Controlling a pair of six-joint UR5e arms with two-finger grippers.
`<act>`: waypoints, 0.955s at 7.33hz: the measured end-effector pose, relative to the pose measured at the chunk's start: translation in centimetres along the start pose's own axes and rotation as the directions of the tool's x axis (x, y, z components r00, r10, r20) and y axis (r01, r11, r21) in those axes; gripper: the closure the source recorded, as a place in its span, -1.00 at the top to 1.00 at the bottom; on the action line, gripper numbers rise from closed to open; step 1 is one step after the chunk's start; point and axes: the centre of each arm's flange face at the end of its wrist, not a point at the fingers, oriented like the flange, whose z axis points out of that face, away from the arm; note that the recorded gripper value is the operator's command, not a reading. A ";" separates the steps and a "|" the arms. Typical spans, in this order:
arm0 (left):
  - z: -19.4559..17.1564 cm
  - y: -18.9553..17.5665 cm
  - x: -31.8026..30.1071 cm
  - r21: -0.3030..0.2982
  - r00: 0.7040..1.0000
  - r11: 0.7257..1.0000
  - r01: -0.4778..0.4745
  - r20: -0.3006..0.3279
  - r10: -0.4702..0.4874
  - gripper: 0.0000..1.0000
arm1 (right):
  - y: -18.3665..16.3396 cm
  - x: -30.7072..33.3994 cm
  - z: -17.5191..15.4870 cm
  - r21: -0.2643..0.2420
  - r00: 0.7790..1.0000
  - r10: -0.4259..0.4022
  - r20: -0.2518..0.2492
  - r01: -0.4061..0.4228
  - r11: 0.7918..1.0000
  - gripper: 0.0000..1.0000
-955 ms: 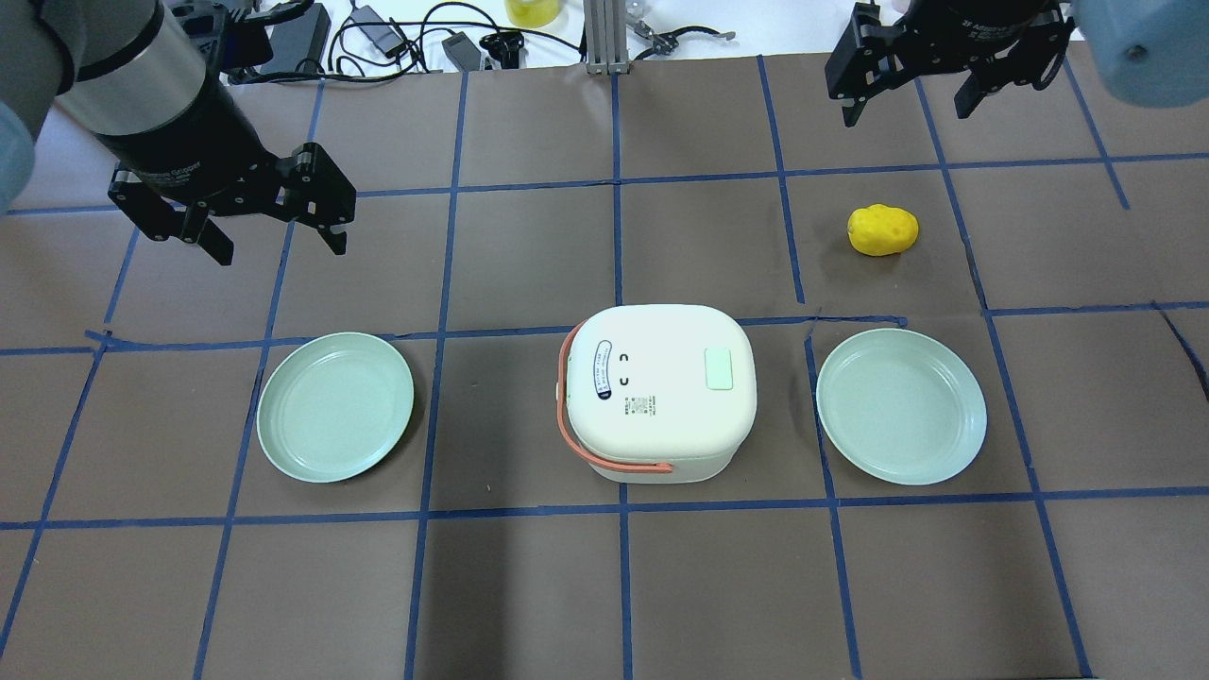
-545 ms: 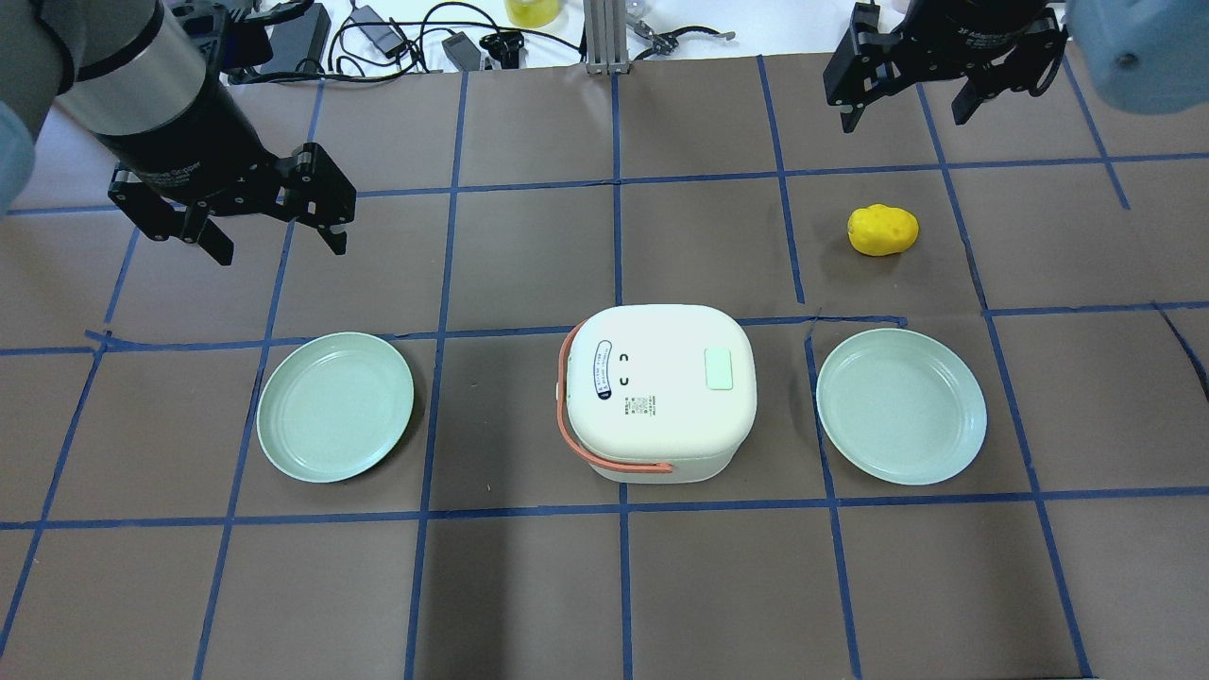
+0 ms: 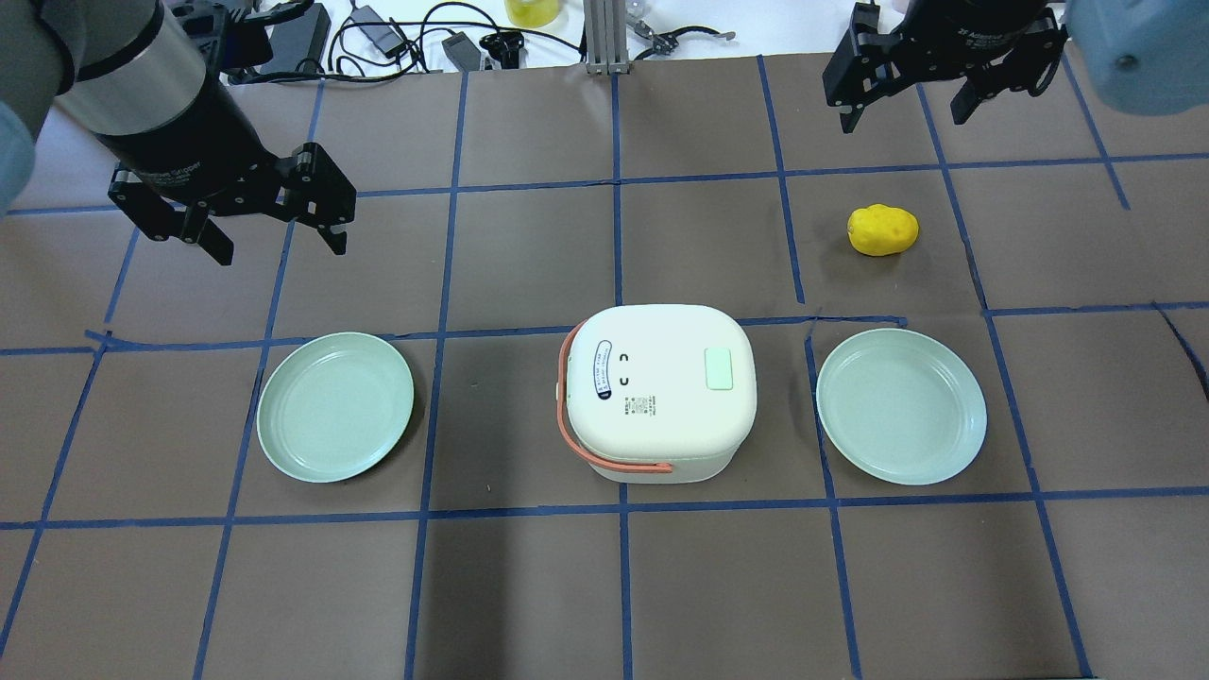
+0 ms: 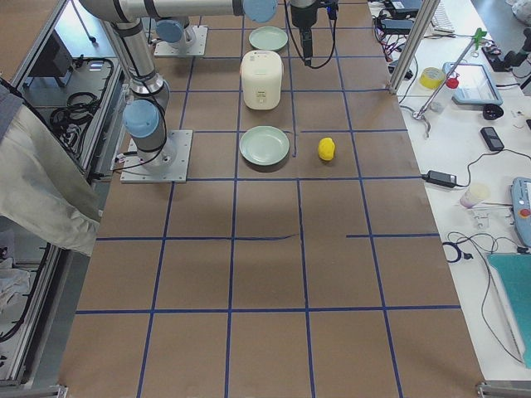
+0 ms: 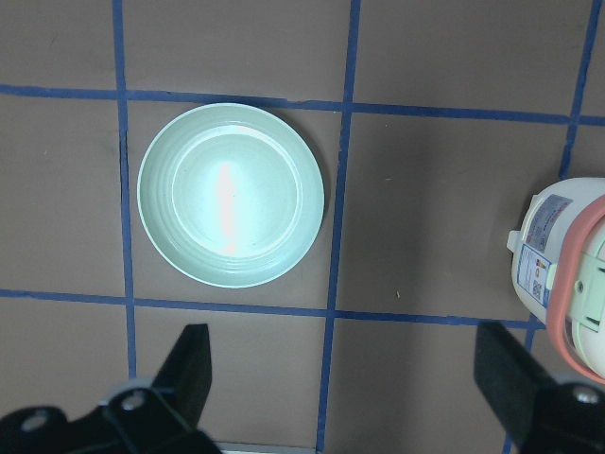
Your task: Press rice cooker button
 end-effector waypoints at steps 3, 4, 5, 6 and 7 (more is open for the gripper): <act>0.0 0.0 0.0 0.000 1.000 1.000 0.000 0.000 0.000 1.00 | 2.1 -1.5 1.9 -0.060 1.000 0.011 0.016 -0.010 0.998 -0.58; 0.0 0.0 0.0 0.000 1.000 1.000 0.000 0.000 0.000 1.00 | 3.7 -2.9 3.0 -0.095 1.000 0.014 0.020 -0.012 0.995 -0.81; 0.0 0.0 0.0 0.000 1.000 1.000 0.000 0.000 0.000 1.00 | 5.2 -4.2 4.3 -0.139 1.000 0.007 0.021 -0.004 0.990 -0.95; 0.0 0.0 0.0 0.000 1.000 1.000 0.000 0.000 0.000 1.00 | 6.5 -5.6 5.5 -0.180 1.000 -0.004 0.020 0.007 0.984 -0.98; 0.0 0.0 0.0 0.000 1.000 1.000 0.000 0.000 0.000 1.00 | 7.9 -7.1 6.9 -0.219 1.000 0.002 0.013 0.001 0.976 -0.99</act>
